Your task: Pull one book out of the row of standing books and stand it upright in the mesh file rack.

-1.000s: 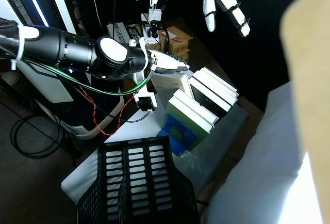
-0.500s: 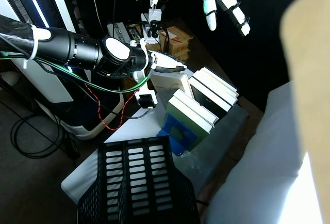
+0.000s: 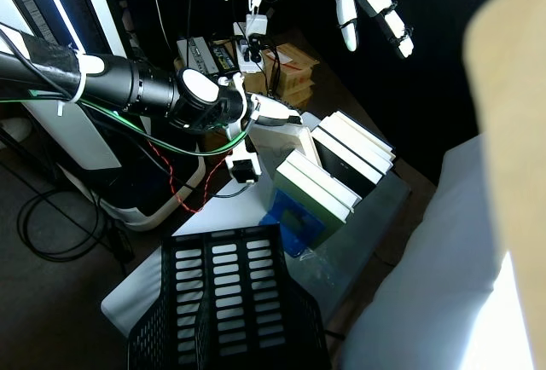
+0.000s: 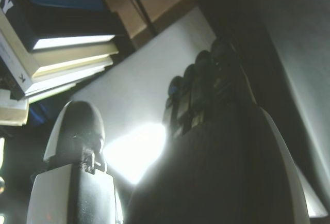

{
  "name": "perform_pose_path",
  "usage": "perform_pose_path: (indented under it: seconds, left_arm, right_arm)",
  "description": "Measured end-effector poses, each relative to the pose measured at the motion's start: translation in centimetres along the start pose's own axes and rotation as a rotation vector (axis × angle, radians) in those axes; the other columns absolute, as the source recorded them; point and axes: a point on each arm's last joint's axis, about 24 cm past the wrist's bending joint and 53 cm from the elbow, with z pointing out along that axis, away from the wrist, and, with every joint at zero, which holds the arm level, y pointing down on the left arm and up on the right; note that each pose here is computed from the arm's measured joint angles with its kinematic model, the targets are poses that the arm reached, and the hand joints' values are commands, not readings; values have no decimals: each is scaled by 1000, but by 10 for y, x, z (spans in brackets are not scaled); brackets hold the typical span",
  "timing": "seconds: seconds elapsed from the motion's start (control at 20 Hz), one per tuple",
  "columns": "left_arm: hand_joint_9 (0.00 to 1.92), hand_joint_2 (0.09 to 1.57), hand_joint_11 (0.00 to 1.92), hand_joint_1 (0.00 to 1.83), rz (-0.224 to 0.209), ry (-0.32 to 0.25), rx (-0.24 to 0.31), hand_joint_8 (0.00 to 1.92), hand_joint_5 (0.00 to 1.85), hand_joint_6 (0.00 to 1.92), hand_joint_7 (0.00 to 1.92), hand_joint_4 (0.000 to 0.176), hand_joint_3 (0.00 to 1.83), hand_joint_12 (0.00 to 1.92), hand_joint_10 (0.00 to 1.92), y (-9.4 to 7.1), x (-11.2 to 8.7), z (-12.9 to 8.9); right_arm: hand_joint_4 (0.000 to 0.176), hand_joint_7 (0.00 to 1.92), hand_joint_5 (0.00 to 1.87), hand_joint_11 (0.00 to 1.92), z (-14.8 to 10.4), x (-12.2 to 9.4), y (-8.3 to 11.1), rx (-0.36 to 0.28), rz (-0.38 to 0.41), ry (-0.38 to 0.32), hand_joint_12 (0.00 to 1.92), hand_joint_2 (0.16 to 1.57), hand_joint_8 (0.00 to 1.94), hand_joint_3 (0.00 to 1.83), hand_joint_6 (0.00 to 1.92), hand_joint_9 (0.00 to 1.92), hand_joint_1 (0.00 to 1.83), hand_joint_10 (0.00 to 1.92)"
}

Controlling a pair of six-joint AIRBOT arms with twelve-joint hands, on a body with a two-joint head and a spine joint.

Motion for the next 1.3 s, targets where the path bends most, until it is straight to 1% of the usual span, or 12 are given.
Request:
perform_pose_path:
  seconds: [0.05, 0.1, 0.15, 0.2, 0.25, 0.3, 0.35, 0.45, 0.7, 1.05, 1.1, 1.3]
  left_arm:
    - [0, 1349, 0, 796, 0, 0, 1, 0, 62, 13, 0, 12, 30, 0, 0, 0, 0, 0]
    - [0, 1345, 0, 832, -3, -2, 4, 0, 76, 17, 1, 29, 27, 0, 0, -1, -1, 0]
    - [0, 1350, 16, 806, -4, -3, 6, 0, 66, 9, 0, 36, 27, 8, 0, -1, -1, 0]
    - [0, 1354, 10, 794, -7, -3, 11, 0, 66, 8, 0, 41, 27, 7, 0, -2, -1, 0]
    - [0, 1353, 1, 815, -6, -2, 15, 1, 76, 10, 5, 40, 24, 1, 0, -3, 0, 0]
    - [0, 1352, 0, 822, -7, -4, 17, 3, 86, 13, 10, 37, 23, 0, 0, -4, -1, 0]
    - [0, 1354, 0, 813, -7, -5, 21, 1, 82, 10, 7, 42, 23, 0, 0, -5, -1, 0]
    - [0, 1357, 0, 808, -10, -9, 19, 2, 83, 9, 8, 38, 23, 0, 0, -4, -2, 0]
    - [0, 1359, 0, 790, -15, -6, 17, 0, 74, 3, 0, 53, 20, 0, 0, -3, 1, 0]
    - [0, 1360, 0, 779, -16, -7, 18, 2, 85, 3, 5, 38, 14, 0, 0, -3, 1, 0]
    - [0, 1356, 0, 804, -15, -6, 18, 2, 89, 4, 5, 42, 12, 0, 0, -3, 1, 0]
    - [0, 1355, 1, 815, -15, -6, 19, 0, 92, 2, 6, 40, 9, 1, 0, -3, 1, 0]
  right_arm:
    - [11, 710, 632, 43, 2, 4, 1, -1, -10, 9, 1608, 1230, 1087, 3, 1043, 527, 1098, 1002]
    - [0, 1207, 981, 1069, 5, 9, 2, -7, 5, 25, 1908, 1126, 1725, 0, 989, 1229, 1093, 1874]
    - [63, 1426, 1173, 1371, 9, 13, 3, -4, 22, 36, 1920, 1196, 1872, 14, 1330, 1447, 918, 1919]
    - [85, 1467, 1244, 1429, 11, 17, 8, -22, -12, 51, 1921, 1269, 1896, 42, 1548, 1493, 848, 1921]
    - [109, 1443, 916, 1411, 12, 21, 13, -38, -44, 63, 1921, 960, 1854, 579, 1479, 1494, 939, 1921]
    - [74, 1477, 906, 1488, 14, 22, 18, -49, -37, 68, 1921, 738, 1924, 1019, 1580, 1556, 988, 1921]
    - [0, 1442, 968, 1435, 14, 22, 19, -53, -29, 68, 1921, 674, 1924, 1014, 1416, 1523, 1072, 1921]
    - [0, 1420, 1181, 1320, 14, 23, 16, -49, -22, 70, 1921, 842, 1887, 758, 1651, 1423, 1176, 1900]
    - [0, 1331, 901, 1139, 13, 23, 11, -36, -11, 70, 1921, 762, 1736, 890, 1425, 1276, 1102, 1841]
    - [0, 1314, 1149, 1055, 13, 23, 11, -35, -9, 70, 1921, 769, 1497, 548, 860, 1221, 1159, 1684]
    - [0, 1192, 1159, 936, 13, 23, 11, -35, -8, 70, 1777, 707, 1211, 678, 711, 1156, 1264, 1440]
    - [0, 1148, 1034, 799, 12, 23, 7, -27, -4, 70, 1854, 755, 1095, 643, 896, 1080, 1275, 1407]
